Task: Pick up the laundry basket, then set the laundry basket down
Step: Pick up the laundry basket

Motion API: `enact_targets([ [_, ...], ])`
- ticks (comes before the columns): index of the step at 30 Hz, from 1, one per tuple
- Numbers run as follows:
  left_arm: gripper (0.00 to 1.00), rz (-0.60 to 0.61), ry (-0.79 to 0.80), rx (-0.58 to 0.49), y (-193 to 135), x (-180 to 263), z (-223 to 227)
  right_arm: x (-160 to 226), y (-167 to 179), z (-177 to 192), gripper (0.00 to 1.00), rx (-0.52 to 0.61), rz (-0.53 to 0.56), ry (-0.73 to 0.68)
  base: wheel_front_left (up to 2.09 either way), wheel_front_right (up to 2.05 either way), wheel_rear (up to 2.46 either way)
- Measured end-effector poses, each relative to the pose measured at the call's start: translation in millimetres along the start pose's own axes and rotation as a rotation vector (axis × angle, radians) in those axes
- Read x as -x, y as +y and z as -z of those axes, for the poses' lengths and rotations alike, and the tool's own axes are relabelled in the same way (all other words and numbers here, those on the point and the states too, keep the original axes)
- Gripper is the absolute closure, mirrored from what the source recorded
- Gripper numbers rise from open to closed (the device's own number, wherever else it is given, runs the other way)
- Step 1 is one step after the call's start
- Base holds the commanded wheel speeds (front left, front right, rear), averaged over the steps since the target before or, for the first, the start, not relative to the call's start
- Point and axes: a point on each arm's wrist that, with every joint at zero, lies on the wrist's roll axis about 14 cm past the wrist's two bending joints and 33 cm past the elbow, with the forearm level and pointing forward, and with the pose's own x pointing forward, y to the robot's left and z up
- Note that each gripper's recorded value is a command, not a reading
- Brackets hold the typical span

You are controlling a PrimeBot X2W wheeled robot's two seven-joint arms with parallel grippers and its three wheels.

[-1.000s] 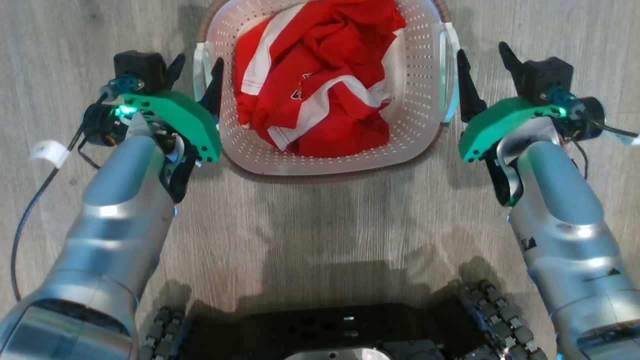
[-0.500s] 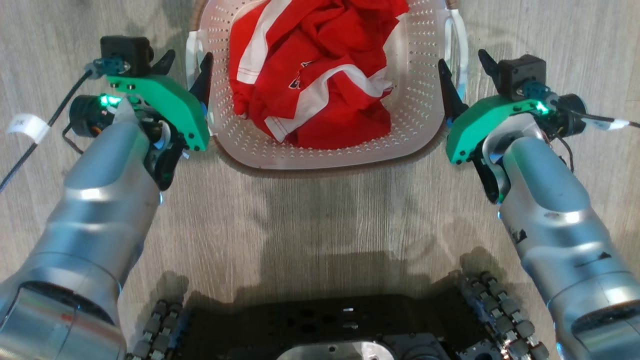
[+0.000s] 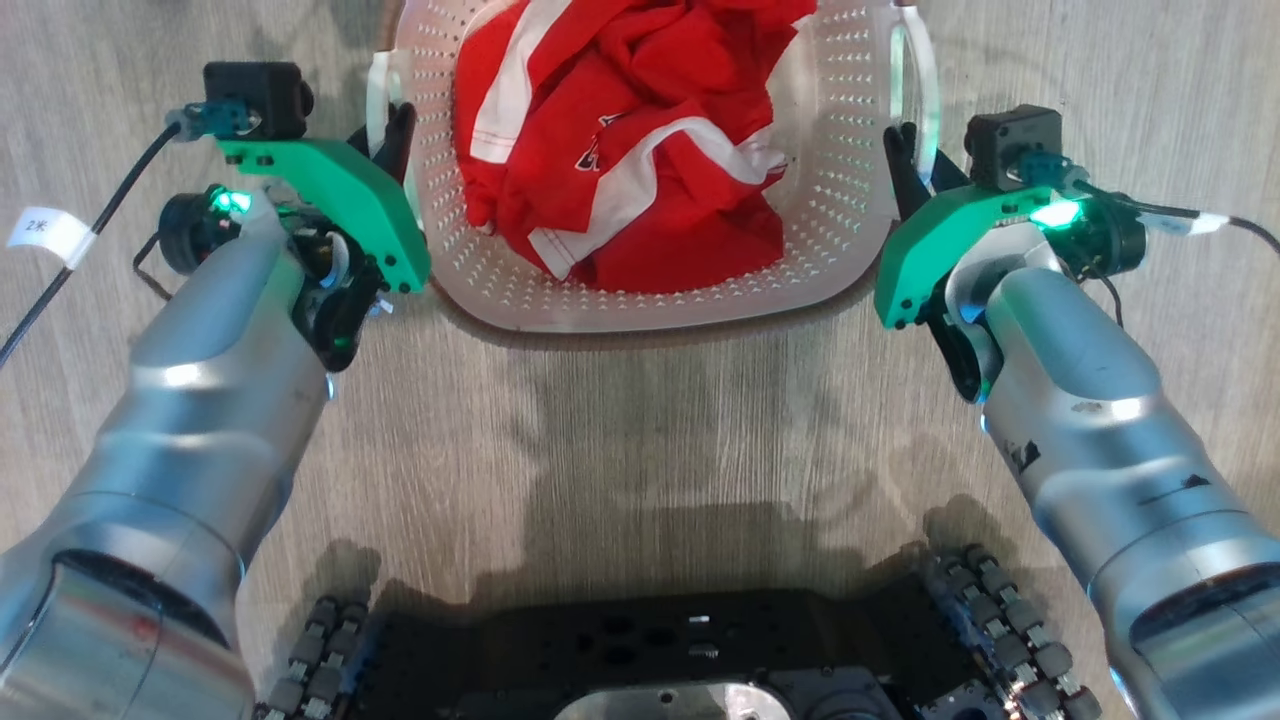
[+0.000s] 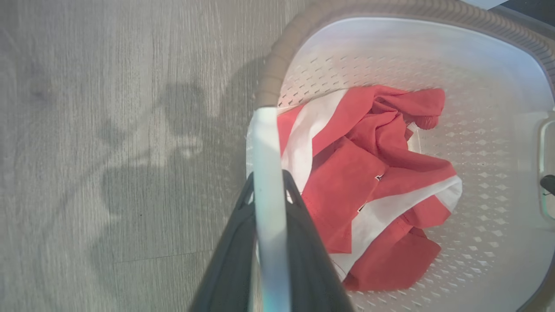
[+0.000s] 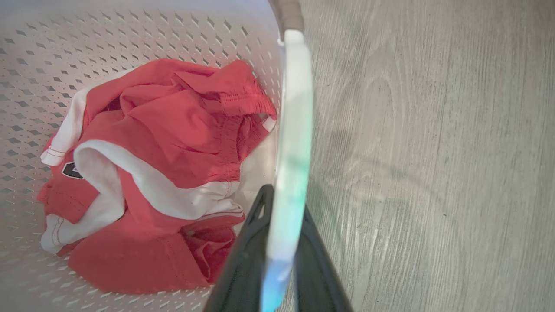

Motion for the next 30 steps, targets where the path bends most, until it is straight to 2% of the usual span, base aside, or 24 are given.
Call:
enact_targets([
  [10,1.00,0.008,-0.018,0.022,-12.0,19.2,-12.5,17.3,7.0,-15.5,1.00,-0.005,-0.003,-0.010,0.00,0.00,0.00],
  [21,1.00,0.010,0.027,0.049,-31.6,57.5,-11.1,57.3,16.8,-30.9,1.00,-0.010,0.004,0.013,0.00,0.00,0.00],
  [30,1.00,0.017,0.063,0.066,-45.4,85.3,-8.0,87.5,25.0,-29.7,1.00,-0.021,0.010,0.050,0.00,0.00,0.00],
])
